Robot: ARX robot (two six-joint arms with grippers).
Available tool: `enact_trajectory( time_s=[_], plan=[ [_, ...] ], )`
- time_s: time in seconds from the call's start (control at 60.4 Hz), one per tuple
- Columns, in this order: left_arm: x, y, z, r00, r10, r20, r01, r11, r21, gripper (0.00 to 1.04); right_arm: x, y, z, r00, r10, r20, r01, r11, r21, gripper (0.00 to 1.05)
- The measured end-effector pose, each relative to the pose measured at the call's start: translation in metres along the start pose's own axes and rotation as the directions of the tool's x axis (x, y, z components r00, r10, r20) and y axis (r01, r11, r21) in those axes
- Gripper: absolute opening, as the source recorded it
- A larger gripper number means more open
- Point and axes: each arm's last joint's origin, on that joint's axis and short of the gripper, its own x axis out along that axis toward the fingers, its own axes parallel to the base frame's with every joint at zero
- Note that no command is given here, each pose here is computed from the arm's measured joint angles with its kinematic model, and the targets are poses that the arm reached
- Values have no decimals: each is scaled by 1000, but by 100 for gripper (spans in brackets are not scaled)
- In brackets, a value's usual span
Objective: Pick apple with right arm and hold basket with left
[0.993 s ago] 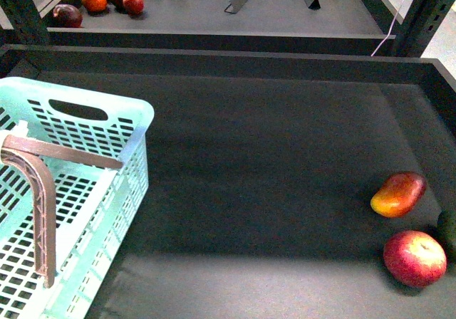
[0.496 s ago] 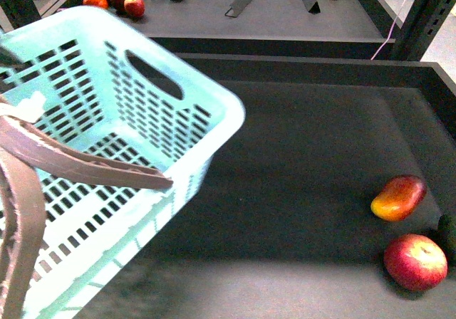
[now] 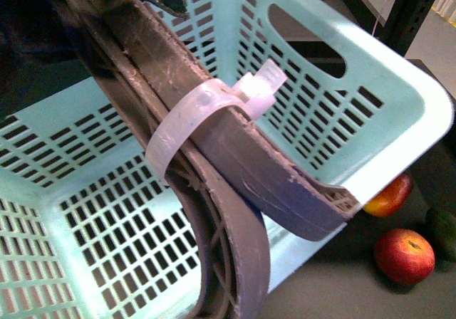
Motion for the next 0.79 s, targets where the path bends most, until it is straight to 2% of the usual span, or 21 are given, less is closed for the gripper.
enact_trajectory(
  time_s=[0.116, 0.149, 0.165, 0.199, 0.232, 0.281, 0.43, 0.563, 0.629, 0.794],
  plan=[
    [0, 0, -1, 1000, 2, -7, -2, 1000, -1, 16, 0, 0, 0, 1000, 0, -1, 0, 1000, 0, 96],
    [0, 0, -1, 1000, 2, -7, -2, 1000, -1, 16, 0, 0, -1, 993, -76, -90, 79, 997, 24, 96],
    [0, 0, -1, 1000, 2, -8, -2, 1000, 0, 16, 1, 0, -2, 966, -156, -207, 165, 986, 25, 96],
    [0, 0, -1, 1000, 1, -8, -1, 1000, -2, 16, 4, -3, -4, 908, -254, -334, 264, 964, -17, 96],
    [0, 0, -1, 1000, 0, -9, 0, 1000, -1, 16, 9, -5, -8, 861, -309, -404, 318, 947, -47, 96],
    [0, 0, -1, 1000, 0, -9, 0, 1000, -2, 16, 17, -8, -13, 831, -332, -446, 340, 938, -65, 96],
    [0, 0, -1, 1000, 0, -8, 0, 1000, -3, 16, 43, -18, -17, 819, -345, -459, 351, 933, -74, 96],
    [0, 0, -1, 1000, 1, -7, -1, 1000, -3, 16, 73, -28, -25, 813, -314, -490, 334, 941, -50, 96],
    [0, 0, -1, 1000, 0, -8, 0, 1000, -3, 16, 103, -34, -43, 787, -255, -561, 282, 958, -39, 96],
    [0, 0, -1, 1000, 0, -8, 0, 1000, -3, 16, 138, -40, -84, 690, -239, -683, 230, 967, -107, 96]
  ],
)
